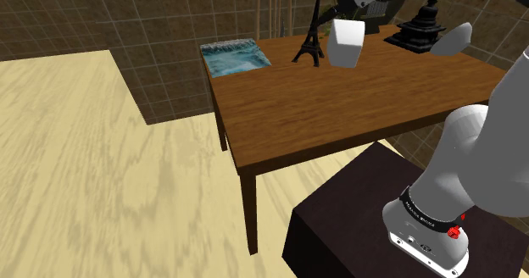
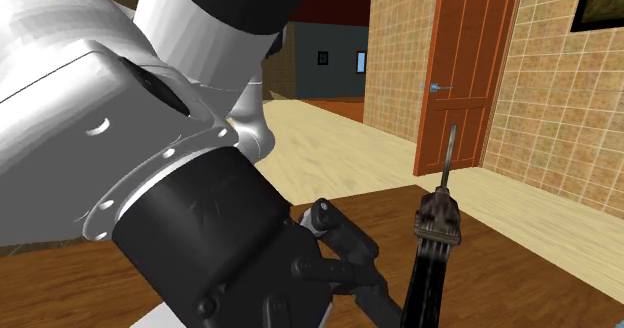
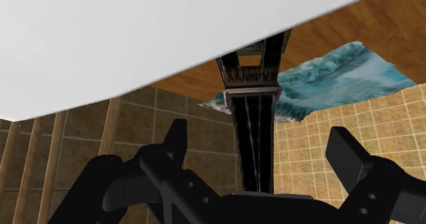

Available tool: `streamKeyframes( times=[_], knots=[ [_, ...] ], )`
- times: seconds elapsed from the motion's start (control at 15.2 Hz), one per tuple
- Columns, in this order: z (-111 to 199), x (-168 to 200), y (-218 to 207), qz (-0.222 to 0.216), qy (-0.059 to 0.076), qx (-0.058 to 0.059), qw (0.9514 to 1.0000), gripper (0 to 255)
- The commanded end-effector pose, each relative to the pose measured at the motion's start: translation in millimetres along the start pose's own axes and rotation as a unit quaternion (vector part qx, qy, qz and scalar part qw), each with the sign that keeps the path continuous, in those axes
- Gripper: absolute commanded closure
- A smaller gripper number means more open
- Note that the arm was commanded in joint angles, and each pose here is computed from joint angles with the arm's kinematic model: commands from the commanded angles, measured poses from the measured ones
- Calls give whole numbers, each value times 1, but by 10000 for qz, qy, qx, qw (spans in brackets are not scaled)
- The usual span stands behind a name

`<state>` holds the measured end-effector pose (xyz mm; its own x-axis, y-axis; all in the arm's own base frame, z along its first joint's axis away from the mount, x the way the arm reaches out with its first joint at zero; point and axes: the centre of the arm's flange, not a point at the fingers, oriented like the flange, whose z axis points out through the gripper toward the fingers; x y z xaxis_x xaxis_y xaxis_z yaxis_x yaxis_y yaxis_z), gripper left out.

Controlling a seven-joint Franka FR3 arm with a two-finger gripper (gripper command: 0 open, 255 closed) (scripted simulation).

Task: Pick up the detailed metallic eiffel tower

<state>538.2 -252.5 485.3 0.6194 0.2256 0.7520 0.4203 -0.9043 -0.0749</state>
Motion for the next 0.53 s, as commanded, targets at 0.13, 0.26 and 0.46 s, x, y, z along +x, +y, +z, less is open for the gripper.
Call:
streamKeyframes(
  times=[0.13, 0.26, 0.46],
  knots=[
    [14, -15, 4, -7, 13, 0, 10000, 0],
    [16, -17, 4, -7, 13, 0, 10000, 0],
    [15, -16, 4, -7, 14, 1, 10000, 255]
  ],
)
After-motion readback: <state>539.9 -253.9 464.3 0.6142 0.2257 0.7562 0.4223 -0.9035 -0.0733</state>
